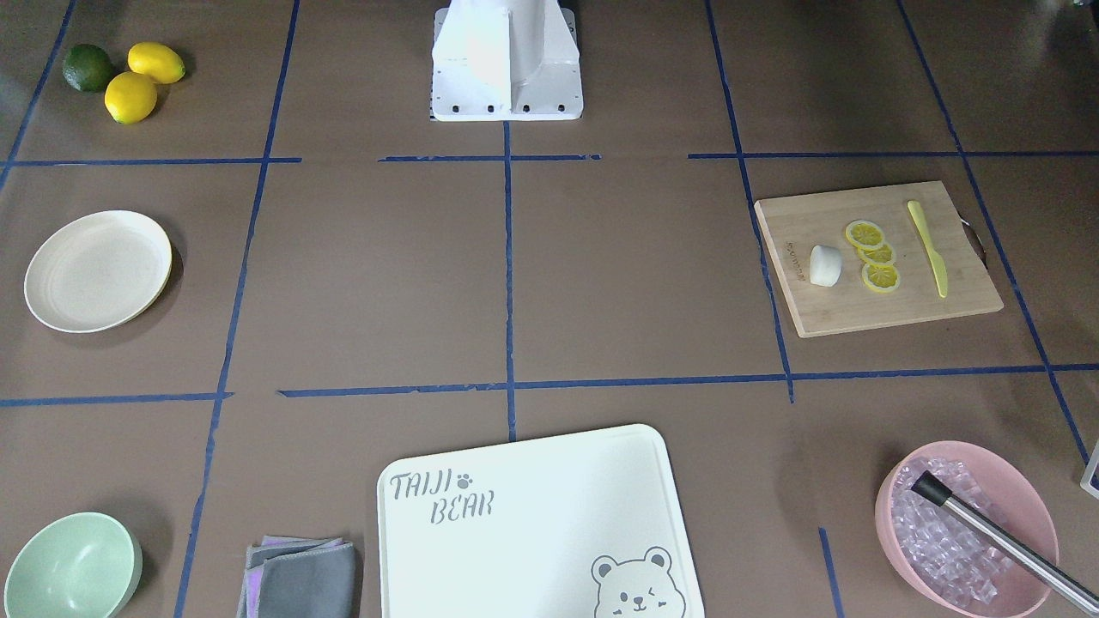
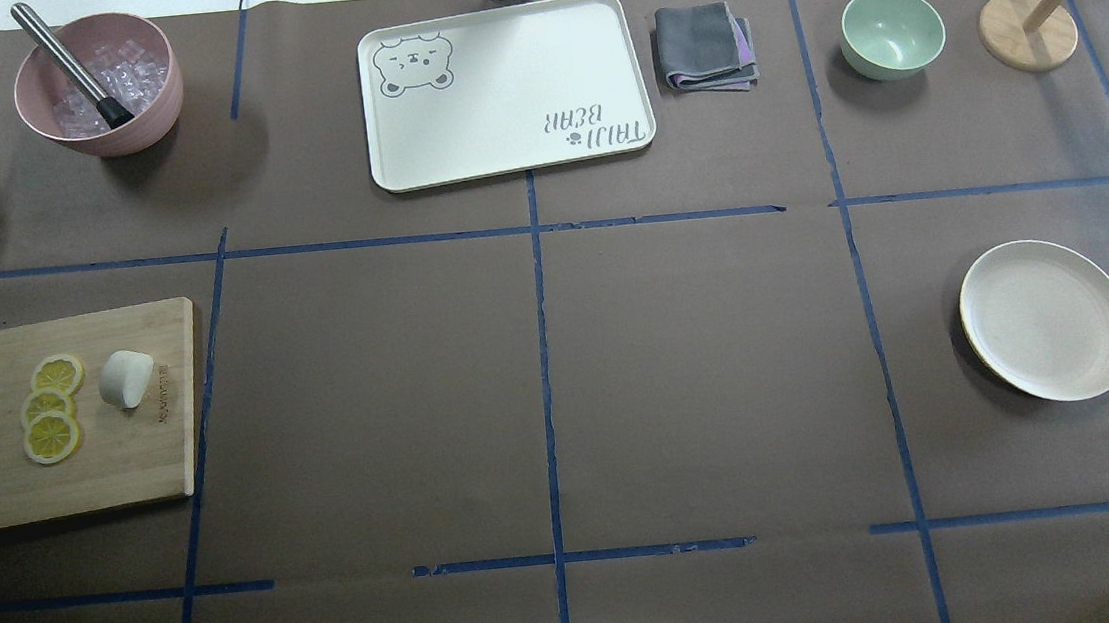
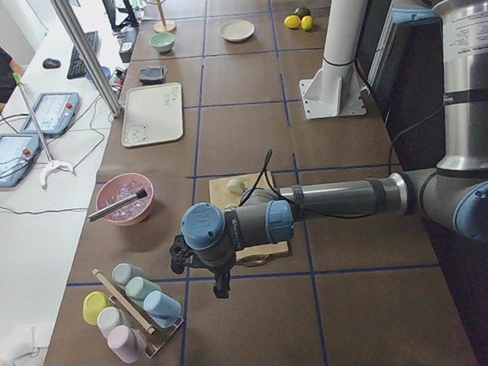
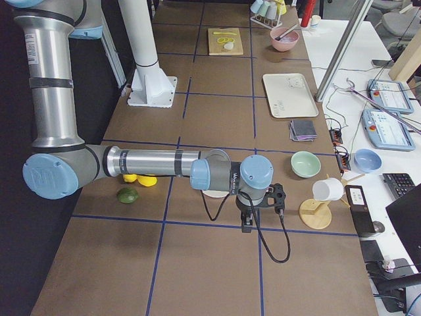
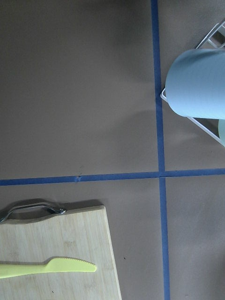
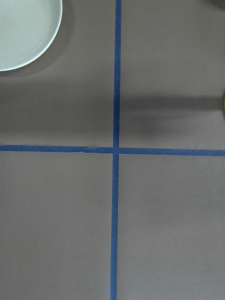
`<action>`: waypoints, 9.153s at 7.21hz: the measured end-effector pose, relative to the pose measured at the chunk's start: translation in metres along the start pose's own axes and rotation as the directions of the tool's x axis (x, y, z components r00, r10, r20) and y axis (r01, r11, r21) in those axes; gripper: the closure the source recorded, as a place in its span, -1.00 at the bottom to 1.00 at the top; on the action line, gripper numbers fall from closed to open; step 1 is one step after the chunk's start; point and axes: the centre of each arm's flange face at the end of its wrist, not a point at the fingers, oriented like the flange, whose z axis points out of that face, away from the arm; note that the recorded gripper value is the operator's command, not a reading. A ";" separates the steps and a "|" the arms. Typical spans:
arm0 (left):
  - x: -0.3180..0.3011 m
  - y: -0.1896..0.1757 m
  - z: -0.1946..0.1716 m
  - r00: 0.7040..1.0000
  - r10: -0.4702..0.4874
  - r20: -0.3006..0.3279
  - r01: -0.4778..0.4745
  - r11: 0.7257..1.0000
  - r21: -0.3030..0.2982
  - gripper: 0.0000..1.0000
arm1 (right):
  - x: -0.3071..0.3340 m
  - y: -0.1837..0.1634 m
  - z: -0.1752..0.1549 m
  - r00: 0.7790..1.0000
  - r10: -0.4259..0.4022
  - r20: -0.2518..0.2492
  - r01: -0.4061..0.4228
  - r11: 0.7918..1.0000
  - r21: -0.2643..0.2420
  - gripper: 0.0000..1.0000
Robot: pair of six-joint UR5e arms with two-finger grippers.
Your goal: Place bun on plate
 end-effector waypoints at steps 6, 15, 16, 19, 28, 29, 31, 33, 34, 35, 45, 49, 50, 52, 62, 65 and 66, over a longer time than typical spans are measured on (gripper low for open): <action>0.005 -0.001 -0.005 1.000 0.007 0.002 -0.007 1.000 0.009 -1.00 | -0.105 0.073 0.113 0.995 0.091 0.045 -0.094 0.992 0.086 -1.00; 0.006 -0.002 -0.006 1.000 0.009 0.002 -0.009 1.000 0.010 -1.00 | -0.136 0.103 0.189 0.990 0.138 -0.028 -0.137 0.990 0.031 0.58; 0.007 -0.002 -0.006 1.000 0.010 0.002 -0.010 1.000 0.011 -1.00 | -0.136 0.103 0.189 0.990 0.136 -0.028 -0.135 0.990 0.031 0.92; 0.007 -0.003 -0.006 1.000 0.011 0.003 -0.011 1.000 0.012 -1.00 | -0.140 0.102 0.186 0.991 0.129 -0.020 -0.128 0.991 0.034 1.00; 0.013 -0.002 -0.011 1.000 0.022 0.004 -0.022 1.000 0.021 -1.00 | -0.301 0.037 0.071 0.940 0.181 0.290 -0.212 0.974 0.080 1.00; 0.013 -0.002 -0.011 1.000 0.023 0.004 -0.023 0.999 0.022 -1.00 | -0.356 0.027 0.075 0.928 0.212 0.305 -0.242 0.968 0.062 1.00; 0.014 0.000 -0.012 1.000 0.025 0.005 -0.025 0.999 0.024 -1.00 | -0.488 0.024 0.092 0.920 0.258 0.295 -0.281 0.959 0.039 1.00; 0.014 0.002 -0.012 1.000 0.024 0.005 -0.024 0.999 0.023 -1.00 | -0.606 0.051 0.115 0.919 0.286 0.270 -0.307 0.951 0.039 1.00; 0.014 0.003 -0.012 1.000 0.023 0.005 -0.024 0.999 0.023 -1.00 | -0.644 0.062 0.126 0.917 0.297 0.266 -0.317 0.948 0.035 1.00; 0.013 0.003 -0.012 1.000 0.023 0.004 -0.023 0.999 0.023 -1.00 | -0.669 0.069 0.140 0.916 0.308 0.258 -0.328 0.944 0.036 1.00; 0.029 -0.001 -0.025 0.998 0.058 0.011 -0.058 0.997 0.049 -1.00 | -0.690 0.081 0.157 0.922 0.303 0.240 -0.325 0.944 0.056 -1.00; 0.131 -0.008 -0.051 0.999 0.043 0.022 -0.045 0.994 0.100 -1.00 | -0.634 0.038 0.077 0.962 0.249 0.108 -0.258 0.963 0.077 -1.00; 0.167 -0.007 -0.045 1.000 0.020 0.010 -0.021 0.996 0.087 -1.00 | -0.609 0.027 0.059 0.980 0.192 0.050 -0.196 0.976 0.091 -1.00; 0.235 -0.004 -0.019 1.000 -0.023 -0.005 0.023 0.998 0.056 -1.00 | -0.546 0.005 0.034 0.997 0.058 -0.046 -0.054 0.995 0.087 -1.00; 0.380 0.001 0.202 0.998 -0.039 0.054 0.032 0.993 0.117 -0.89 | -0.174 0.001 -0.035 0.973 -0.208 -0.098 0.208 0.978 -0.014 -1.00; 0.377 0.004 0.206 0.997 -0.043 0.057 0.036 0.993 0.111 -0.34 | -0.164 0.004 -0.038 0.977 -0.192 -0.094 0.192 0.981 -0.008 -1.00; 0.377 0.005 0.205 0.997 -0.043 0.057 0.037 0.993 0.111 -0.16 | -0.163 0.004 -0.038 0.977 -0.190 -0.094 0.190 0.982 -0.008 -1.00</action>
